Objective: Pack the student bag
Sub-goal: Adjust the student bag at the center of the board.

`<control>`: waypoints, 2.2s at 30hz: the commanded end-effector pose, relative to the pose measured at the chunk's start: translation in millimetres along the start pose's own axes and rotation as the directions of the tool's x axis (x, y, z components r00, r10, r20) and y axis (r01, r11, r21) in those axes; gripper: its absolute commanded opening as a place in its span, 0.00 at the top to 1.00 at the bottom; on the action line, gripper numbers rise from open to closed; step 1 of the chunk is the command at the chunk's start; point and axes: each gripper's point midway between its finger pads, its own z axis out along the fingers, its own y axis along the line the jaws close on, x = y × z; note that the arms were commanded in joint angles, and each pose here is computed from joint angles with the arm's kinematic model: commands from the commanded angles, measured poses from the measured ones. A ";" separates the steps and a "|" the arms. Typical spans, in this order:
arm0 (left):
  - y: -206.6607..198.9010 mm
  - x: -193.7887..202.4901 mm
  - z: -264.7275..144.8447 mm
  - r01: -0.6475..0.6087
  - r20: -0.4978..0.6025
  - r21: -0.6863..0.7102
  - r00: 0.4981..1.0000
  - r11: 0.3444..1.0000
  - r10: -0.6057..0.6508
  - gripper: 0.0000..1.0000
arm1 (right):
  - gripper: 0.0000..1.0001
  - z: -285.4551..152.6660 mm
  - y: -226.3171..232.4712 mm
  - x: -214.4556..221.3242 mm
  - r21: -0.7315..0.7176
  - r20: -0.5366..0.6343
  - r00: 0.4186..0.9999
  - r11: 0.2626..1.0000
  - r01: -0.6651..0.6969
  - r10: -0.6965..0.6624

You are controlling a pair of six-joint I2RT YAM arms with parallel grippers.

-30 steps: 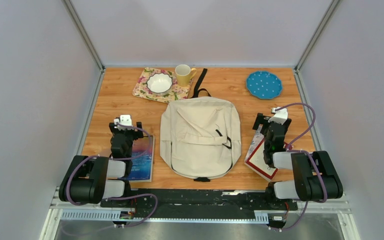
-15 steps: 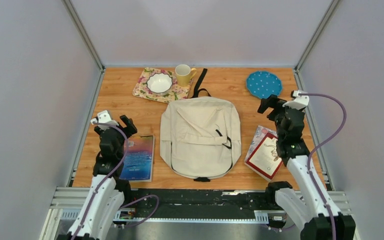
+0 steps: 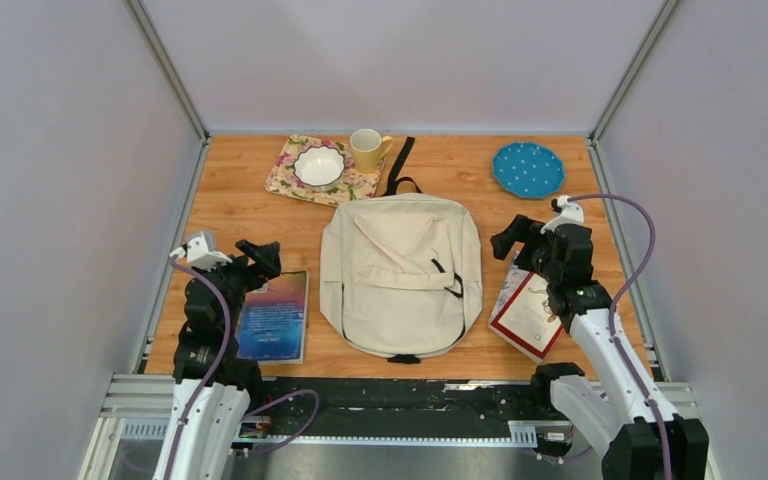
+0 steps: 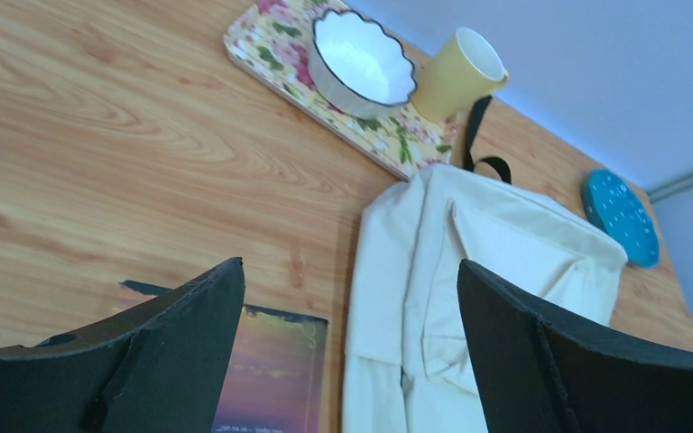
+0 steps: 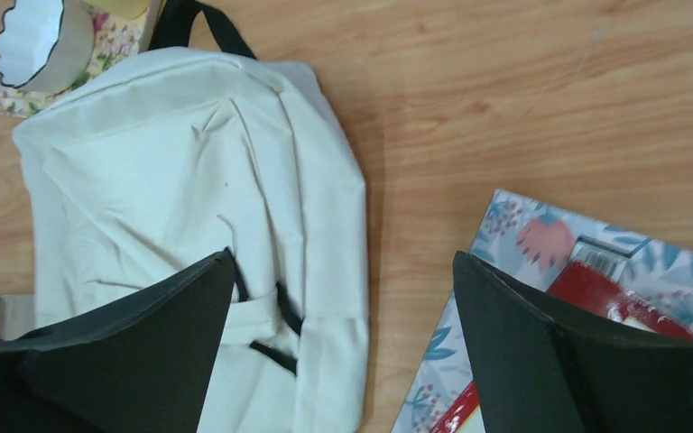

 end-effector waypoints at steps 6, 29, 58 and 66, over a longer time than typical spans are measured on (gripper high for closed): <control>-25.8 63.9 -4.0 -0.032 -0.408 0.149 0.909 0.988 0.090 0.05 | 0.07 1.4 64.2 -2.2 -0.234 -0.185 0.963 0.943 -0.236 0.195; -48.2 195.9 -36.3 -0.071 -0.655 0.248 0.722 0.966 0.222 0.08 | 0.07 46.4 28.5 59.6 -0.053 -0.389 0.907 0.980 -0.193 0.158; -46.5 224.3 -12.3 -0.237 -0.685 0.284 0.628 0.929 0.369 0.91 | 1.00 67.5 26.3 114.6 -0.080 -0.582 0.802 0.971 -0.225 0.137; -57.3 211.2 -1.8 -0.270 -0.668 0.288 0.631 0.919 0.395 0.35 | 1.00 51.6 29.2 89.1 -0.052 -0.505 0.847 0.973 -0.223 0.167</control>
